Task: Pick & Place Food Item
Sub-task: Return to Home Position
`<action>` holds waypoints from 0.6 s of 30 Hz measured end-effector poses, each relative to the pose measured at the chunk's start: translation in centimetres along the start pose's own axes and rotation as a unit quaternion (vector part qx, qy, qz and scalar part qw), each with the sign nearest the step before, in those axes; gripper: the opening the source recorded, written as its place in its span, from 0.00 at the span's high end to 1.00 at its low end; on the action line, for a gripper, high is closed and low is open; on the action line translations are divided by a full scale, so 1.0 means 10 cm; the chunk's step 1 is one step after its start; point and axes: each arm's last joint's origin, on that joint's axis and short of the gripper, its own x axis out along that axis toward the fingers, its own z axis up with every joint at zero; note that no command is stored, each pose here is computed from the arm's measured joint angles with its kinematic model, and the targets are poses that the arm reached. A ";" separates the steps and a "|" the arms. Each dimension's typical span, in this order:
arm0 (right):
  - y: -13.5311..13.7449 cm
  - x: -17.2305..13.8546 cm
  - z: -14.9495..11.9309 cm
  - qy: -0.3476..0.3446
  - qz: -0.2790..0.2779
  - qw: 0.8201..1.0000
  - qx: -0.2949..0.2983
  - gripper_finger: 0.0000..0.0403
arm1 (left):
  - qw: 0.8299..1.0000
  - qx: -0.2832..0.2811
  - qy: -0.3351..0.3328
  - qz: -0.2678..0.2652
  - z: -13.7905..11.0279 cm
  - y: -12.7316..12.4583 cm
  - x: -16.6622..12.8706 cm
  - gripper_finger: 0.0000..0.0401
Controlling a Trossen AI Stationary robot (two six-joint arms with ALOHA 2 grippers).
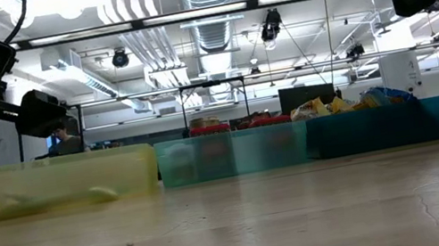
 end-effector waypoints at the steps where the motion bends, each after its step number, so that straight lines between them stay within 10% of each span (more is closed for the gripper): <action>1: 0.00 0.00 0.00 0.000 0.000 1.000 -0.004 0.08 | 1.000 0.000 0.000 0.000 0.00 0.00 0.00 0.05; 18: 0.00 0.00 0.00 0.001 -0.001 1.000 -0.027 0.08 | 1.000 0.000 0.000 0.000 0.00 0.00 0.00 0.05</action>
